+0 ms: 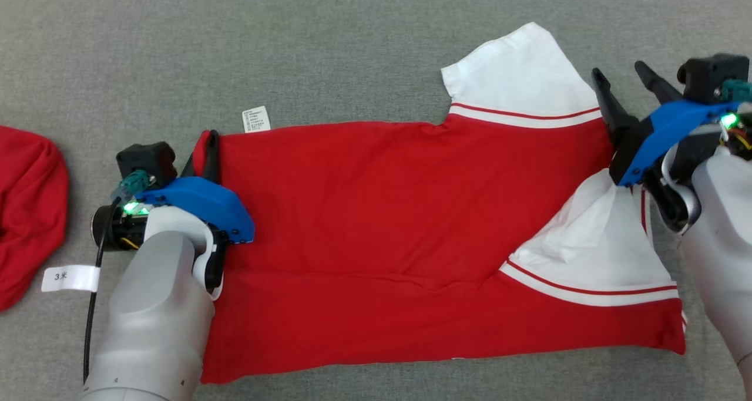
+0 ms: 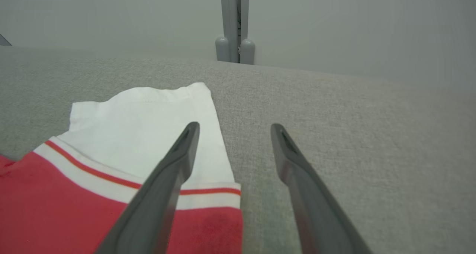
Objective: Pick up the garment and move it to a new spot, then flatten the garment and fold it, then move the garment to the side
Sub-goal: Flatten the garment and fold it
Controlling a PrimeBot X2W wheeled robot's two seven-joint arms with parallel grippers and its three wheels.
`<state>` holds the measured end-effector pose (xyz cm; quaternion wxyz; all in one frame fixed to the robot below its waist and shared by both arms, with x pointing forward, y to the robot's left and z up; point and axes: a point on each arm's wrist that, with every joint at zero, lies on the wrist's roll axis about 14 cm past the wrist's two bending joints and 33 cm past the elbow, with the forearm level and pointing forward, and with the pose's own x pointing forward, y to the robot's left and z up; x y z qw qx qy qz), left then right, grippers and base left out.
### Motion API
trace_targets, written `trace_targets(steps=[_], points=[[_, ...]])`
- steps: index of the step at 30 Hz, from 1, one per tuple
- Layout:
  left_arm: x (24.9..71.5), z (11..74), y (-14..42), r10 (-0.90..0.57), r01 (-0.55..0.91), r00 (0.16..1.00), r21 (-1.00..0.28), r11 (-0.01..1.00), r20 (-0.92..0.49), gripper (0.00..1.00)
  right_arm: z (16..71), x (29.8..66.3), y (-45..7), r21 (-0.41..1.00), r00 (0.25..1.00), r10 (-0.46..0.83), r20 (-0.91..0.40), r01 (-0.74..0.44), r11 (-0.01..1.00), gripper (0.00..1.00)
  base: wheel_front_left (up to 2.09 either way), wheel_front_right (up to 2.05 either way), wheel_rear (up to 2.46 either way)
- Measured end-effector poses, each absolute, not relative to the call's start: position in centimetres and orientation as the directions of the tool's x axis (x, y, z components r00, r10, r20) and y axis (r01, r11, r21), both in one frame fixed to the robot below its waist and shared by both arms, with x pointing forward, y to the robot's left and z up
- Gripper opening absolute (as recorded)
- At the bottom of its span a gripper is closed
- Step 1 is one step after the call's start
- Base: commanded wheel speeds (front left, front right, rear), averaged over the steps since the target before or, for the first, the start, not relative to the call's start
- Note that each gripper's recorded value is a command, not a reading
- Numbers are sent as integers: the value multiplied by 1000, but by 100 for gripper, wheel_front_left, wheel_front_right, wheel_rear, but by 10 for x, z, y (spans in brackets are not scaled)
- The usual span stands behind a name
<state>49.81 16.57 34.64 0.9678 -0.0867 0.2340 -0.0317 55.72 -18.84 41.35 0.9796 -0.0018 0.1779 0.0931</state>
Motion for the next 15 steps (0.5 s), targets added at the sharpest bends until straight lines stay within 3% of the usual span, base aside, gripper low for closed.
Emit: trace_targets(steps=[6,15], points=[[510,362,163,-125,65,912,-163,984,-390,0,415,596,-170,14,876,211,-433,-227,974,100,0,0,0],[510,373,166,-142,89,930,-167,982,-338,0,381,623,-144,17,783,226,-580,-266,964,100,0,0,0]])
